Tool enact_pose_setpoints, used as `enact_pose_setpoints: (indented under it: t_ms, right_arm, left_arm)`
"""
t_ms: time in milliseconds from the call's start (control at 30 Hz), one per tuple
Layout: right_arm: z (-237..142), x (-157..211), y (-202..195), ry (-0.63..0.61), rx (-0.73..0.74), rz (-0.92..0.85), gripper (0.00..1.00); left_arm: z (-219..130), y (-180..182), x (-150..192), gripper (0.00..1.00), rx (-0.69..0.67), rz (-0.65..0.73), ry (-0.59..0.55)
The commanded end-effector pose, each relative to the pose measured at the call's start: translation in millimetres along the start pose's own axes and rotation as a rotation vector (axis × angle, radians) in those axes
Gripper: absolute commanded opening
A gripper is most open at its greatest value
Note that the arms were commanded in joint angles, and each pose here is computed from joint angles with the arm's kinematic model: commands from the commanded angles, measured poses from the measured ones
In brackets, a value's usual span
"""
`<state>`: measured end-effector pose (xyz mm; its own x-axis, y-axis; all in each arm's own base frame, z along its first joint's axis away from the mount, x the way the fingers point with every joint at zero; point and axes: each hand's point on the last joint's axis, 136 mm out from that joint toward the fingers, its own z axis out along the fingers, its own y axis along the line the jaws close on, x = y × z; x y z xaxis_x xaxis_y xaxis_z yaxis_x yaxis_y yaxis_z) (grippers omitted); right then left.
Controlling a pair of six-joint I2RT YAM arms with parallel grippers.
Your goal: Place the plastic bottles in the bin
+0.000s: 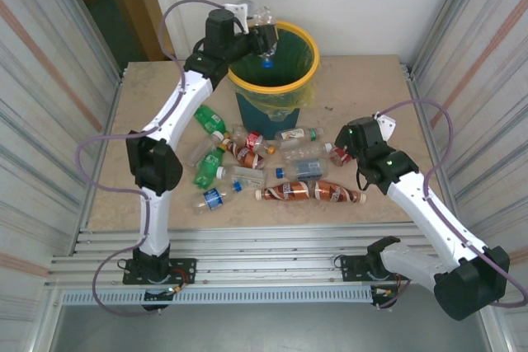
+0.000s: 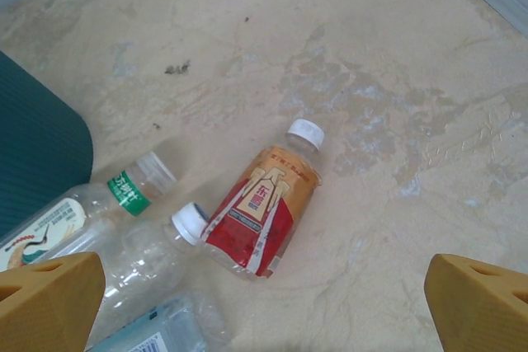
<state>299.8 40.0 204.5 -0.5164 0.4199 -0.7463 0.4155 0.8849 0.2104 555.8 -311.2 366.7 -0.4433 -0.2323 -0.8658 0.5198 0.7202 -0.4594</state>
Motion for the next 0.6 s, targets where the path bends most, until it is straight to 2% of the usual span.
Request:
enact_pose_setpoints:
  t_ms: [0,233,567]
  right_arm:
    - [-1.9,0.3,-16.9,-0.012,0.048,0.053,0.98]
    - [9.2,14.7,-31.6,0.034,0.072,0.106,0.98]
    - [19.2,27.4,-32.6,0.083,0.049,0.119,0.98]
  left_arm:
    - [4.2,-10.8,4.9,0.52,0.044,0.071,0.028]
    - [15.9,-2.6,23.6,0.60,0.031,0.089,0.070]
    - [18.0,3.4,31.0,0.83,0.012,0.100,0.092]
